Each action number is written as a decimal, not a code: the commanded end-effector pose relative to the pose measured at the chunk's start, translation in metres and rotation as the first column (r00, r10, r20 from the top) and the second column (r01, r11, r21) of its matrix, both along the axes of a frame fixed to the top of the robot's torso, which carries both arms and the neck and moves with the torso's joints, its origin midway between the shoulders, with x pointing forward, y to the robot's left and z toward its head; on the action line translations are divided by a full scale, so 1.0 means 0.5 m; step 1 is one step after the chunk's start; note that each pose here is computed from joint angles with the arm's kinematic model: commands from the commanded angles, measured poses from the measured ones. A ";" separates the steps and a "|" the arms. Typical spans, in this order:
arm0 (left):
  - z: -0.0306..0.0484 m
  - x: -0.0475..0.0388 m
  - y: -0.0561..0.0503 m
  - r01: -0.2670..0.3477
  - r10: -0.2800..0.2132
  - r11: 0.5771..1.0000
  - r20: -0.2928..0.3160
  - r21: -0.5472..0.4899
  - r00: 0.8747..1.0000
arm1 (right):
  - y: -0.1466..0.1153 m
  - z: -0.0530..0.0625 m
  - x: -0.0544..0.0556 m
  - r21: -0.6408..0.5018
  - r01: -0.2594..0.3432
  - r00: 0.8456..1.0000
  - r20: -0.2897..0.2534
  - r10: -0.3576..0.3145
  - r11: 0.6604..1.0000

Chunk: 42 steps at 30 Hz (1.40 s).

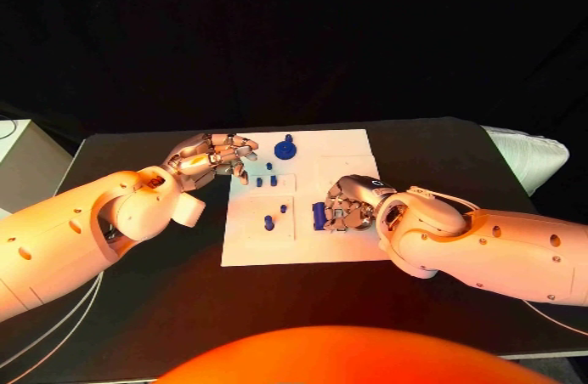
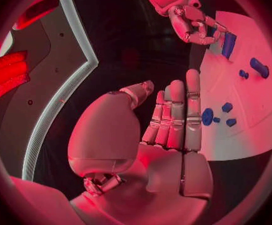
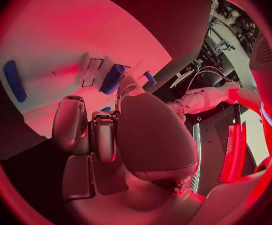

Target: Assemble the parts on the task board

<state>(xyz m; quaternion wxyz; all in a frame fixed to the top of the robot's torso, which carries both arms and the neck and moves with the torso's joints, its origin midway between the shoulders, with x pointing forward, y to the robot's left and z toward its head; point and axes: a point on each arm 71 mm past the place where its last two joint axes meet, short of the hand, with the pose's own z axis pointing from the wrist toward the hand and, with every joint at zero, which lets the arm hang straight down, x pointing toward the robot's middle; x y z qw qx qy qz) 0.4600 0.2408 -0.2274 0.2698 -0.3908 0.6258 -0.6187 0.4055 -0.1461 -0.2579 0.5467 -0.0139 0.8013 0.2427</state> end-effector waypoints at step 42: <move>-0.003 0.002 -0.002 0.013 -0.013 0.999 0.002 -0.043 1.000 | -0.173 0.045 0.019 0.171 0.254 0.959 -0.171 -0.225 0.952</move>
